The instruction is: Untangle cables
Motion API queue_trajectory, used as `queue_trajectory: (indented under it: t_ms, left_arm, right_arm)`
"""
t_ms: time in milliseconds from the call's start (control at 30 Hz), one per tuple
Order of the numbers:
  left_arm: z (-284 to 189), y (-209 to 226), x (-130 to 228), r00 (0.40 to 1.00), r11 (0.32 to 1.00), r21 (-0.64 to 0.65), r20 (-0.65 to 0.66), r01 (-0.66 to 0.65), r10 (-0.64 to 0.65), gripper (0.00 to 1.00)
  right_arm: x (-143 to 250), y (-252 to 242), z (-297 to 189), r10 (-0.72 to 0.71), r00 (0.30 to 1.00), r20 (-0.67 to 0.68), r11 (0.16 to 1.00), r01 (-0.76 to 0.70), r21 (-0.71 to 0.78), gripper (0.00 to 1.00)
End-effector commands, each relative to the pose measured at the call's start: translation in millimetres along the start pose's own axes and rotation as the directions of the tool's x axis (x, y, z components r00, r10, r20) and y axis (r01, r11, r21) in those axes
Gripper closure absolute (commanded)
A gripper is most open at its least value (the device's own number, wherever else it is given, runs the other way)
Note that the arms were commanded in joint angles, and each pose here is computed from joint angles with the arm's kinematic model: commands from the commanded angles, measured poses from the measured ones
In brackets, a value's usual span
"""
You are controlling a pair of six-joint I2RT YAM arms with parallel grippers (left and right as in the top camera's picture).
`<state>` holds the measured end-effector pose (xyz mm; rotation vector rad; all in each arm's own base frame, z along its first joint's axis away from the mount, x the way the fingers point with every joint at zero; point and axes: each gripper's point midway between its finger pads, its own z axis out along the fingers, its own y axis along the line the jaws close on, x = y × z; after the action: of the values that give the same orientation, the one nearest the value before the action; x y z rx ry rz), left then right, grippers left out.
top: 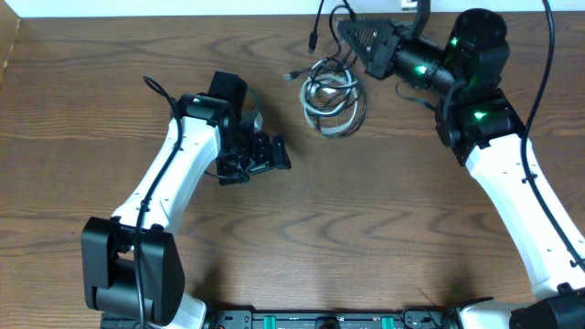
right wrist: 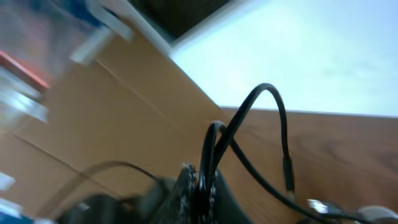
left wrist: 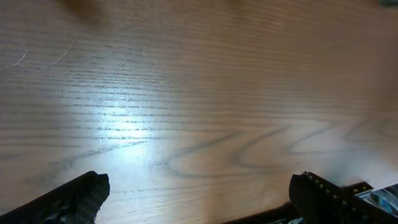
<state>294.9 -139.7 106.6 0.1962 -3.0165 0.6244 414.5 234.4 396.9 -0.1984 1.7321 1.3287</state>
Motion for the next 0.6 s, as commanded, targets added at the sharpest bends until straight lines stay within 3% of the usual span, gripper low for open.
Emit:
queue_trajectory:
  t_ms: [0, 100, 200, 267, 400, 467, 567]
  left_arm:
    - [0.3, 3.0, -1.3, 1.0, 1.0, -0.027, 0.007, -0.002, 0.002, 0.02]
    - [0.4, 3.0, -1.5, 1.0, 1.0, -0.027, 0.007, -0.002, 0.003, 0.01]
    - [0.3, 2.4, -2.8, 1.0, 1.0, -0.025, 0.013, -0.004, 0.005, 0.02]
    - [0.3, 2.4, -3.0, 1.0, 1.0, -0.025, 0.013, -0.005, 0.005, 0.01]
    - [0.3, 2.3, -3.1, 1.0, 1.0, -0.025, 0.014, -0.005, 0.006, 0.02]
    - [0.4, 2.0, -4.0, 1.0, 1.0, -0.023, 0.017, -0.007, 0.007, 0.02]
    - [0.3, 1.4, -5.3, 1.0, 1.0, -0.021, 0.022, -0.009, 0.01, 0.02]
  right_arm:
    - [-9.5, 30.0, -2.6, 0.146, 0.989, 0.003, 0.985, -0.145, -0.092, 0.99]
    - [-12.4, 33.9, -3.0, 0.187, 0.982, 0.006, 0.977, -0.186, -0.108, 0.99]
    - [-4.6, 15.5, -1.4, 0.076, 0.997, 0.006, 0.997, -0.075, -0.029, 0.98]
    - [5.8, -13.5, -2.4, 0.074, 0.997, -0.003, 0.992, -0.073, 0.103, 0.98]
    - [33.3, -81.0, -21.2, 0.277, 0.959, 0.053, 0.863, -0.273, 0.425, 0.99]
    - [36.1, -83.9, -23.3, 0.374, 0.923, 0.094, 0.82, -0.376, 0.431, 0.99]
    - [21.3, -48.9, -10.0, 0.36, 0.932, 0.05, 0.895, -0.36, 0.264, 0.99]
